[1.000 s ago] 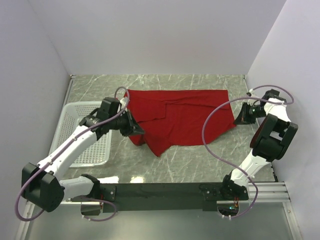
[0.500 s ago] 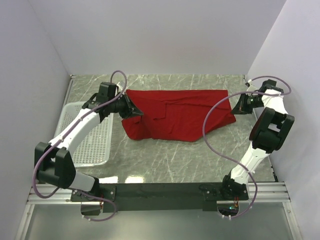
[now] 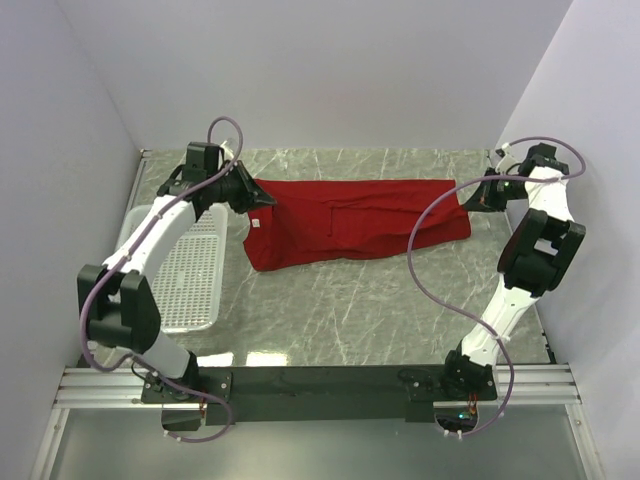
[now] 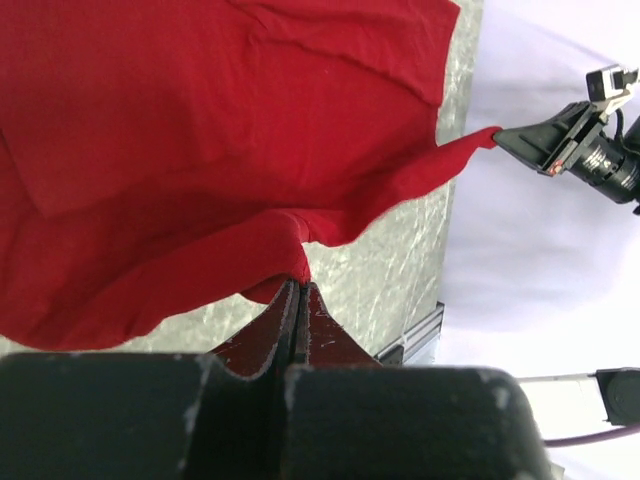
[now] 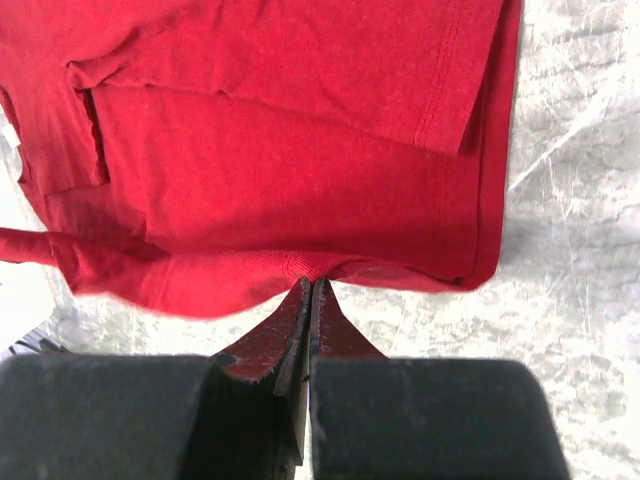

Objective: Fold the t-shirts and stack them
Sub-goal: Fold the tshirt

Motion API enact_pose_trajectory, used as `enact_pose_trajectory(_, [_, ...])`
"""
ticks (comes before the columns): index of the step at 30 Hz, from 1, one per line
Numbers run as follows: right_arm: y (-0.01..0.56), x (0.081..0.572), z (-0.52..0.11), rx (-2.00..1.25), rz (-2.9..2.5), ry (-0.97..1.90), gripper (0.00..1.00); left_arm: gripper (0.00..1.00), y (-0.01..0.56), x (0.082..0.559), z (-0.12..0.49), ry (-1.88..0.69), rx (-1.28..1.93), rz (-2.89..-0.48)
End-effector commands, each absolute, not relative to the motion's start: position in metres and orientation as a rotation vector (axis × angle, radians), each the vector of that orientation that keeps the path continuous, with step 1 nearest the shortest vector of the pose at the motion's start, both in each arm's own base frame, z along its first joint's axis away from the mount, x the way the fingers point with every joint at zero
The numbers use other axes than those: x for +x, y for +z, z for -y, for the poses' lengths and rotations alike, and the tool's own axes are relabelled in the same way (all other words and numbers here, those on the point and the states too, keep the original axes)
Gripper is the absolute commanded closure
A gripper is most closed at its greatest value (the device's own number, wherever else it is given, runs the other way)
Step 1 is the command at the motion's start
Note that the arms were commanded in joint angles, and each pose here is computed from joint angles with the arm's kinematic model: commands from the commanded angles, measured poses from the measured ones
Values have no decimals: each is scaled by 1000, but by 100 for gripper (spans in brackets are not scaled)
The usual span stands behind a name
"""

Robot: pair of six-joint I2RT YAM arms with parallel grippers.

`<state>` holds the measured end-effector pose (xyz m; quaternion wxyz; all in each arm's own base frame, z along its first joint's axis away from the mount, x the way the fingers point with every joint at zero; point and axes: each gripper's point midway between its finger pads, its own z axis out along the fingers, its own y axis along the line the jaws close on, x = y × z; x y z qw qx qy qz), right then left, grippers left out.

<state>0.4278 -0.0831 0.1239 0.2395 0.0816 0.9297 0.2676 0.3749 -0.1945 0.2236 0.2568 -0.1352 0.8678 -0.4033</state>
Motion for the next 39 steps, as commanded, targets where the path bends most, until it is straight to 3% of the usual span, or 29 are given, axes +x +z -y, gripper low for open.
enact_pose_trajectory(1, [130, 442, 80, 231, -2516, 750, 100, 99, 249, 398, 198, -1113, -270, -2268])
enact_pose_trajectory(14, [120, 448, 85, 271, -2521, 727, 100, 99, 249, 458, 210, -1115, -211, -2258])
enact_pose_trajectory(39, [112, 435, 104, 345, -2489, 691, 100, 99, 238, 500, 198, -1061, -246, -2258])
